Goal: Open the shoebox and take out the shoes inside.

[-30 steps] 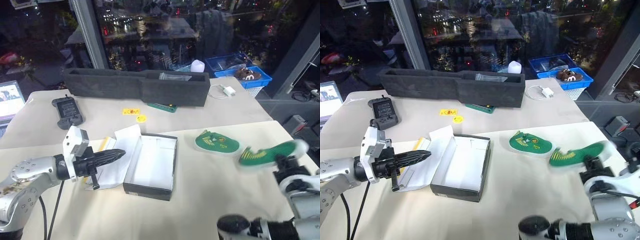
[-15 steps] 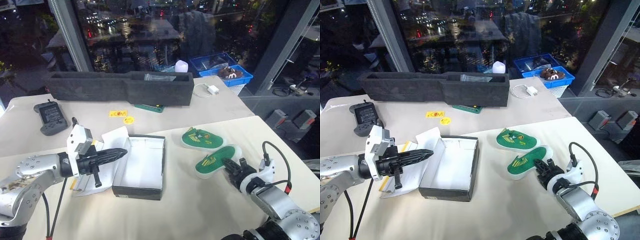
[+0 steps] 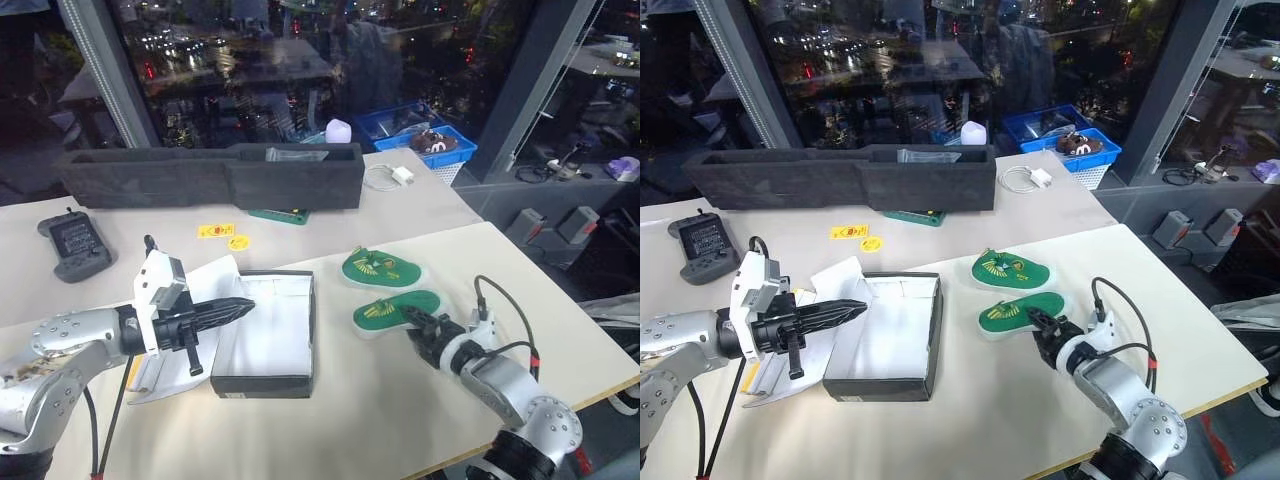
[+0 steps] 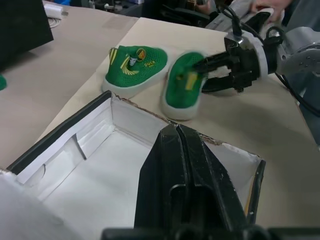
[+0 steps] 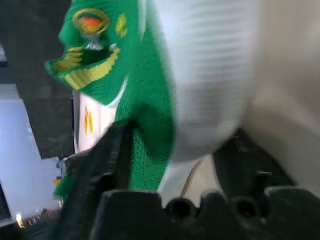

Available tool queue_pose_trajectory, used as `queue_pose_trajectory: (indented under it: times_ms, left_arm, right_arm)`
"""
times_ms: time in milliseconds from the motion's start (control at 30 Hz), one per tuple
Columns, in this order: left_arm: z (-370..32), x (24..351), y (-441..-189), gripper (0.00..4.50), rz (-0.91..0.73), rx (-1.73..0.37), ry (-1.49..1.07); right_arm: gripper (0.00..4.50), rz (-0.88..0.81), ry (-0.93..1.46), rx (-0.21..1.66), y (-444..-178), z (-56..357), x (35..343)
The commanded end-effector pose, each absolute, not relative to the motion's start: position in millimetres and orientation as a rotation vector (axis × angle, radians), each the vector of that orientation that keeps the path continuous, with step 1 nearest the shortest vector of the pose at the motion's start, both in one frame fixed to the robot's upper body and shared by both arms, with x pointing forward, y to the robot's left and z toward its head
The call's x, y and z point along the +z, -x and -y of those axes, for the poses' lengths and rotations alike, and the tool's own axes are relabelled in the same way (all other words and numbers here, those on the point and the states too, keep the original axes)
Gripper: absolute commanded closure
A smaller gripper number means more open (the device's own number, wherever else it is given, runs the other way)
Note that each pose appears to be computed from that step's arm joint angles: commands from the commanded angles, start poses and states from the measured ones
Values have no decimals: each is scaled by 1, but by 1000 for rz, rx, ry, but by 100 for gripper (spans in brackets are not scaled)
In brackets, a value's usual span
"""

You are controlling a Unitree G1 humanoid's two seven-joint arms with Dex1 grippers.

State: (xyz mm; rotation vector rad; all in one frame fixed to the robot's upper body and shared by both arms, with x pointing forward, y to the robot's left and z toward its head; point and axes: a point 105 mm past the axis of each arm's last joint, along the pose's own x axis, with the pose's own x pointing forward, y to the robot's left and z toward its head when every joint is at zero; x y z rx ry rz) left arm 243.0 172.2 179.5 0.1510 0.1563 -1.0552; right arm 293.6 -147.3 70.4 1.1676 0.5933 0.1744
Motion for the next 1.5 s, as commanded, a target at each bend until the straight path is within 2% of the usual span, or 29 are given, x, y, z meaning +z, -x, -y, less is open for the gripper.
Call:
queue_pose_trajectory:
  times_ms: [33, 100, 200, 367, 633, 800, 933, 1033, 1200, 1367, 1500]
  left_arm:
    - [-170, 190, -244, 450, -105, -1058, -184]
    - [-169, 190, -244, 450, -105, -1060, -183]
    - [-170, 190, -246, 450, -102, -1057, -181]
    - [-169, 189, -248, 450, -100, -1065, -178]
    - [-170, 188, -251, 450, -98, -1066, -180]
    - [-180, 188, -261, 450, -72, -958, -175]
    - [-209, 180, -277, 450, -23, -692, -165]
    - [-232, 176, -288, 450, 16, -485, -178]
    - [-277, 172, -300, 450, 86, -93, -143]
    - [-291, 151, -294, 450, 70, 44, -160]
    - [-306, 132, -279, 450, 17, 112, -164]
  right_arm:
    - [86, -715, -960, 288, -279, 138, 63]
    - [86, -715, -813, 343, -270, 157, 73]
    - [86, -713, -733, 436, -256, 175, 88]
    - [86, -841, -507, 570, -221, 198, 100]
    - [86, -844, -331, 658, -220, 213, 119]
    - [86, -576, -207, 767, -236, 209, 167]
    - [86, -294, -174, 914, -226, 191, 212]
    - [86, -196, -158, 781, -241, 197, 213]
    - [86, -125, -39, 388, -281, 218, 190]
    - [86, -103, 200, 238, -292, 222, 162]
    - [86, -11, 318, 134, -296, 229, 162]
